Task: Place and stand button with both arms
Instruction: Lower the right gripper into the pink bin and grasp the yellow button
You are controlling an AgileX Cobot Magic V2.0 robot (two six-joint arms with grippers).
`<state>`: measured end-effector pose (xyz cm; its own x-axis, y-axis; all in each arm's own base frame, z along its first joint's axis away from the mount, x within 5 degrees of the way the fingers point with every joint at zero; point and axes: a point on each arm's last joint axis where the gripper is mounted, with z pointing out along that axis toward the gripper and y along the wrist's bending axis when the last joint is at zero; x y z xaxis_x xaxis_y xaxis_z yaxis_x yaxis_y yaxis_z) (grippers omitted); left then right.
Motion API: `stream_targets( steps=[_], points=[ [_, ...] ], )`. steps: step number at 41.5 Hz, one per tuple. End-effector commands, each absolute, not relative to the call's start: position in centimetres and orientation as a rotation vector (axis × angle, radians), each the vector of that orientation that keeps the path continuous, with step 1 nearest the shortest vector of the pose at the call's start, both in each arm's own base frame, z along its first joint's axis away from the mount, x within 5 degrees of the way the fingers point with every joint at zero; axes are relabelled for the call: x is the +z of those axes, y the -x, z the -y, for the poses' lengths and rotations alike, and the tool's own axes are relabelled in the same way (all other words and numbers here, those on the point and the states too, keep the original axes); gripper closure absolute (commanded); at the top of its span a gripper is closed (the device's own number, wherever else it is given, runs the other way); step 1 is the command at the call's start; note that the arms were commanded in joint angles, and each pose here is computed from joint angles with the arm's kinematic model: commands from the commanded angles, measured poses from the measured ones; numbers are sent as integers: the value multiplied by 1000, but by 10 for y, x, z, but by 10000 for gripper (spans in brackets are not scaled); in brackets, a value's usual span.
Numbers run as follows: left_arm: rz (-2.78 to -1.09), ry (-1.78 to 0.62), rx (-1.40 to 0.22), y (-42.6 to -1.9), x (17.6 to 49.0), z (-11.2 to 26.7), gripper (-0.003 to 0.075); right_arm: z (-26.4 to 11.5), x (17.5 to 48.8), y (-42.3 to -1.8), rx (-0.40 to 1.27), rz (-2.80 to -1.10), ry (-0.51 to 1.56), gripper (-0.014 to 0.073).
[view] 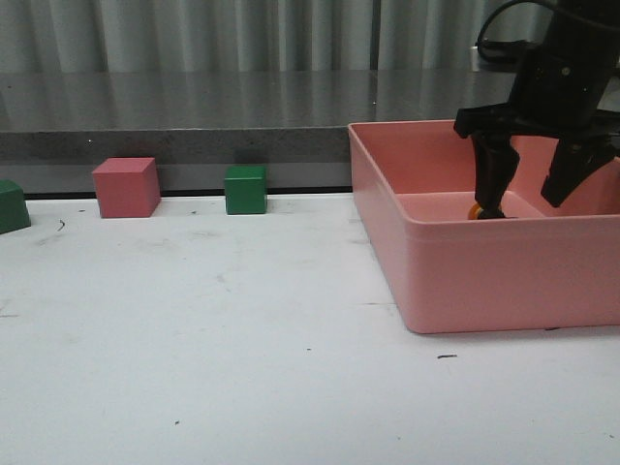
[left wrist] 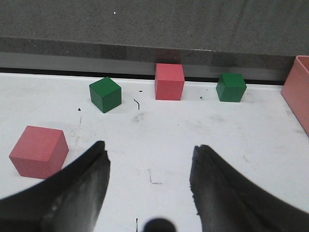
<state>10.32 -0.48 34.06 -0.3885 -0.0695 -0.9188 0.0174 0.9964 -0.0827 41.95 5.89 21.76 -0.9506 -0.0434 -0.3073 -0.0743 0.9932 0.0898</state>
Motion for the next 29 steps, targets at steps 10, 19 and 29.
stream_targets(
  steps=[10,19,29],
  points=[
    [-1865,40,-97,-107,357,5,354,-59,239,-440,135,-2726,87,71],
    [-1865,40,-97,-107,357,5,354,-59,228,-445,130,-2746,89,118],
    [-1865,40,-97,-107,357,5,354,-60,211,-448,127,-2785,89,118]
  ],
)
